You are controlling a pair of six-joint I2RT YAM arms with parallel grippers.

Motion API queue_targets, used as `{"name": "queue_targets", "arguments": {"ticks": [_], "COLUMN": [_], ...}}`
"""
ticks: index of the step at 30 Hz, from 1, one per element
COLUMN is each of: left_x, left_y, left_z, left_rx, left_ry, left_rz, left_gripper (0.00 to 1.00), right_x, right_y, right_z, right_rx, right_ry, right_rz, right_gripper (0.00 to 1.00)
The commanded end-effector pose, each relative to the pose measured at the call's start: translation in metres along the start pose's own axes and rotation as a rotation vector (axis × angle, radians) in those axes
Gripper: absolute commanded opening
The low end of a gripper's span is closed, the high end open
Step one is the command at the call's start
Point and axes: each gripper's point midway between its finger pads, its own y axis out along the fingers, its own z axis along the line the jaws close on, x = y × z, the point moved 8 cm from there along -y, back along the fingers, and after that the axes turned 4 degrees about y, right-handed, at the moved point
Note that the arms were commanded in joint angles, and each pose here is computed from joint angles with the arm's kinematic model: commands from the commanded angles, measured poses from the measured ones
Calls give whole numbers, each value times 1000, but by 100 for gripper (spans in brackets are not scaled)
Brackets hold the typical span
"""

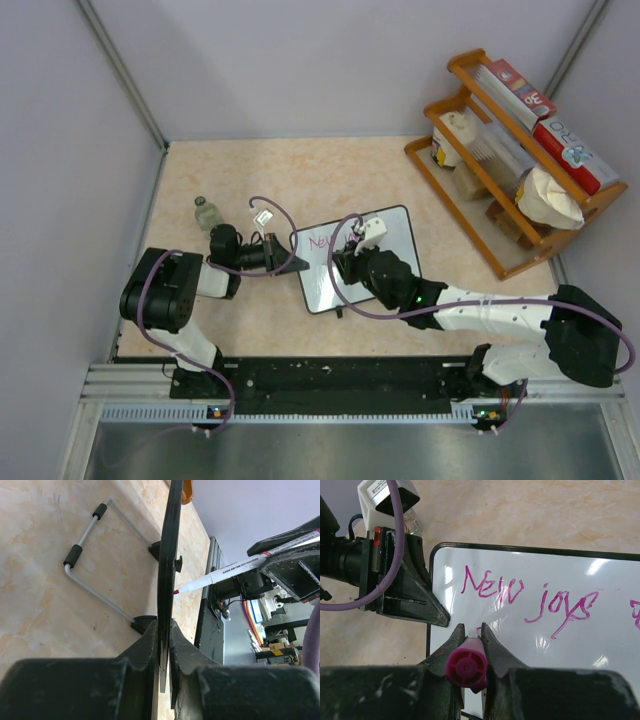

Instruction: Write a sentence on the whiteboard

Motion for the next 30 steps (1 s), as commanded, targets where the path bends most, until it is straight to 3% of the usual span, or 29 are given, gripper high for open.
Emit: {"name": "queue_targets", "arguments": {"ticks": [1,30], "left_x": [1,1], "left_y": [-1,-1], "left_z": [-2,-2], "left_rx": [-15,-18], "left_ry": [22,20], "left_rz": [-8,-6], "left_gripper": [0,0], "right_x": [-8,-29], "right_y": [-5,-19], "right_z": [0,1], "right_rx": [7,56], "right_ry": [-5,-25], "right_rz": [33,124], "right_gripper": [0,0]}}
